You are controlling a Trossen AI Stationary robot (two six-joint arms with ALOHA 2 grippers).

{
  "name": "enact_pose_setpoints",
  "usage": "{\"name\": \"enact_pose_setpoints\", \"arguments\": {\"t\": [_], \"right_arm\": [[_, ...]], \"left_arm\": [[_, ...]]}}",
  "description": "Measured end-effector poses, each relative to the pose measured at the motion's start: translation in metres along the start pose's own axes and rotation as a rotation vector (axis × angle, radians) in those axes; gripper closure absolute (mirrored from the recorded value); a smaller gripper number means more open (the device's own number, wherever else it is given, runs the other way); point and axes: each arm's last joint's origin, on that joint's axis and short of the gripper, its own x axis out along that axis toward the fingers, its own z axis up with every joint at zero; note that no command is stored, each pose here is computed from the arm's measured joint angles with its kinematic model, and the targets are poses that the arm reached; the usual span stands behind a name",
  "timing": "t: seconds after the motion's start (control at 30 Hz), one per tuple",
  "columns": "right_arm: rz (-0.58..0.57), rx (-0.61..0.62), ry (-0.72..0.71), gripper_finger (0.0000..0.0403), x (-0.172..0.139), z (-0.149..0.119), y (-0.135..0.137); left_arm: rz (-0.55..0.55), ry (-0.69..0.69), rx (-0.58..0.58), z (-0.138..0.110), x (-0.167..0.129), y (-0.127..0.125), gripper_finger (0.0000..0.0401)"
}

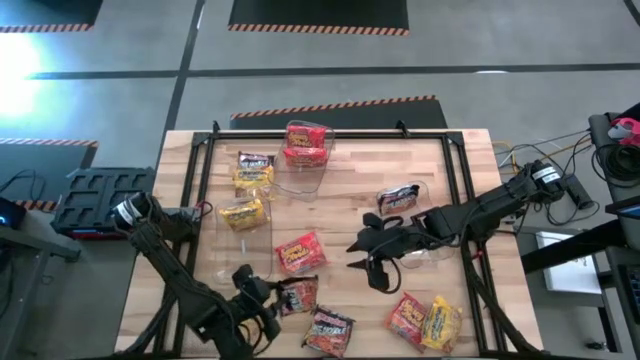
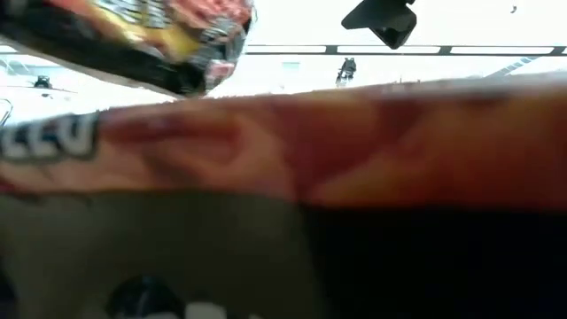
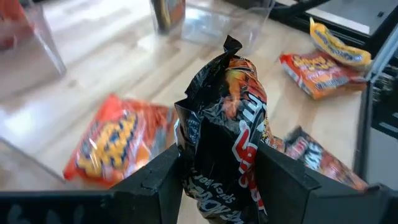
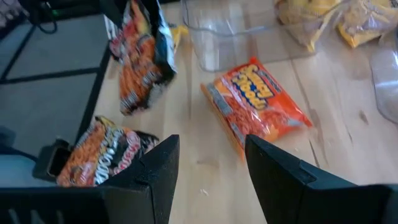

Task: Sort Maruchan noodles
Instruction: Put the bottom left black pack noodle into the bottom right transparent bin

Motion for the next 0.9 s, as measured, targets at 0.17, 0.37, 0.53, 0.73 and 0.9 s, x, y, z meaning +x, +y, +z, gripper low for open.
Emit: {"name": "enact_pose_setpoints", "arguments": {"t": [0.17, 0.37, 0.53, 0.73, 0.9], "right_arm": [[0.004, 0.114, -0.022, 0.0229, 0.000, 0.003, -0.001], [0.076, 0.250, 0.016, 0.0223, 0.001, 0.005, -0.007], [0.110, 0.267, 0.034, 0.0196, 0.002, 0.007, -0.015], [0.159, 0.155, 0.052, 0.0164, 0.002, 0.008, -0.021], [0.164, 0.028, 0.041, 0.0149, 0.002, 0.009, -0.021]], "left_arm": [[0.037, -0.057, 0.068, 0.009, 0.012, 0.002, 0.0243], [0.064, -0.085, 0.124, 0.022, 0.029, 0.002, 0.0243], [0.034, -0.061, 0.165, 0.033, 0.044, 0.000, 0.0243], [0.005, -0.046, 0.210, 0.043, 0.056, -0.001, 0.0243], [-0.036, -0.027, 0.226, 0.049, 0.068, -0.002, 0.0243]]}}
